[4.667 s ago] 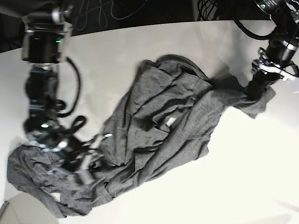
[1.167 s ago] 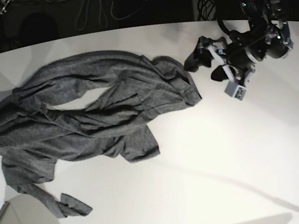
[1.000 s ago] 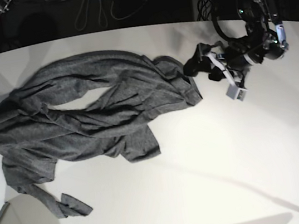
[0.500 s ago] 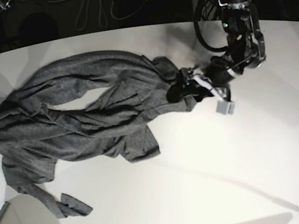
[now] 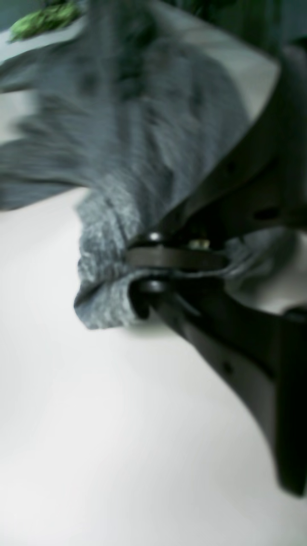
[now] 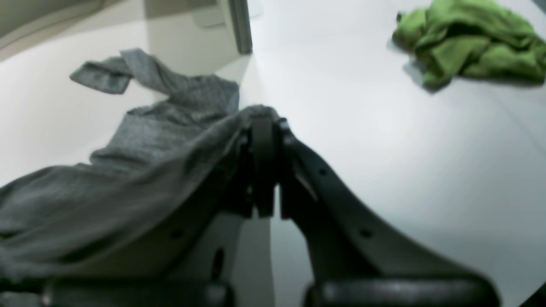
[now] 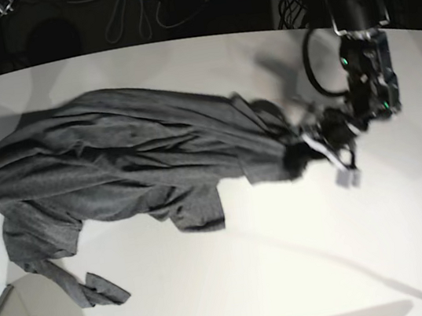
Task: Layout the t-shirt on the table in an organized manner, then fold the t-shirt properly
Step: 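Lift the gathered shirt end with the left gripper and drag it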
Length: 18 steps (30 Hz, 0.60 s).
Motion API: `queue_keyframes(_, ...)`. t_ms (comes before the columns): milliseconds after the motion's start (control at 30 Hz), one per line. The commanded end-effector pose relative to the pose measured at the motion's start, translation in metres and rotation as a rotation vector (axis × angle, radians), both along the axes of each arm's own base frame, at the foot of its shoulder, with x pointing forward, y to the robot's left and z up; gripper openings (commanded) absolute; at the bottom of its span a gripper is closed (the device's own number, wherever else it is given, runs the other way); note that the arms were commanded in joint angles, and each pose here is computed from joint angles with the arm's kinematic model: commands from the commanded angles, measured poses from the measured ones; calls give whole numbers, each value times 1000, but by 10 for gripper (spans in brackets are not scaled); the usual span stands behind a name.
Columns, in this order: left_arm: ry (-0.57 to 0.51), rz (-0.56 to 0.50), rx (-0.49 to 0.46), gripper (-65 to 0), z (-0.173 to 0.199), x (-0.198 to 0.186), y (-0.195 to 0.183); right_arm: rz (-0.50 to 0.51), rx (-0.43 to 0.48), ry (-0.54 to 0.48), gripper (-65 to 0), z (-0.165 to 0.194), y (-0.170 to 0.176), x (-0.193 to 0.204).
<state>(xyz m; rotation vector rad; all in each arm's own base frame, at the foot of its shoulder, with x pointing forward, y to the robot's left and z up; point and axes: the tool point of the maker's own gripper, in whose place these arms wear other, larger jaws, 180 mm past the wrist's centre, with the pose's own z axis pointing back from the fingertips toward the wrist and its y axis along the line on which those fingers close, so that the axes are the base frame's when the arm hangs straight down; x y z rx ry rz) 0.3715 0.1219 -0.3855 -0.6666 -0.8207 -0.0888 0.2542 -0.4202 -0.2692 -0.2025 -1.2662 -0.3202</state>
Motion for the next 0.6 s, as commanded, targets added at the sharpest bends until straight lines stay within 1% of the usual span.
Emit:
queue_keyframes(0,-105,3,-27,-649,34,23,0,-4,-29,-61,-650,20,-6,4)
queue_keyframes(167,-268,-9,9,-649,98,61,4,-12,3,-21,-650,1,-8,-3)
queue_keyframes(267,-339,-16,24,-649,124,72,4,0,44,8,-650,-17,-5,-1)
queue_keyframes(367,-370,-12,25,-649,135,77,6,-14,75,23,-650,-29,-7,-4)
queue_keyframes(467,-381,-17,33,-649,140,75,9,-19,73,11,-650,-30,-8,-7)
queue_keyframes(500,-396,-24,43,-649,144,72,8,-20,71,16,-650,-32,-8,-11)
queue_keyframes(567,-408,-39,52,-649,141,53,4,-23,67,30,-650,-37,-8,-19)
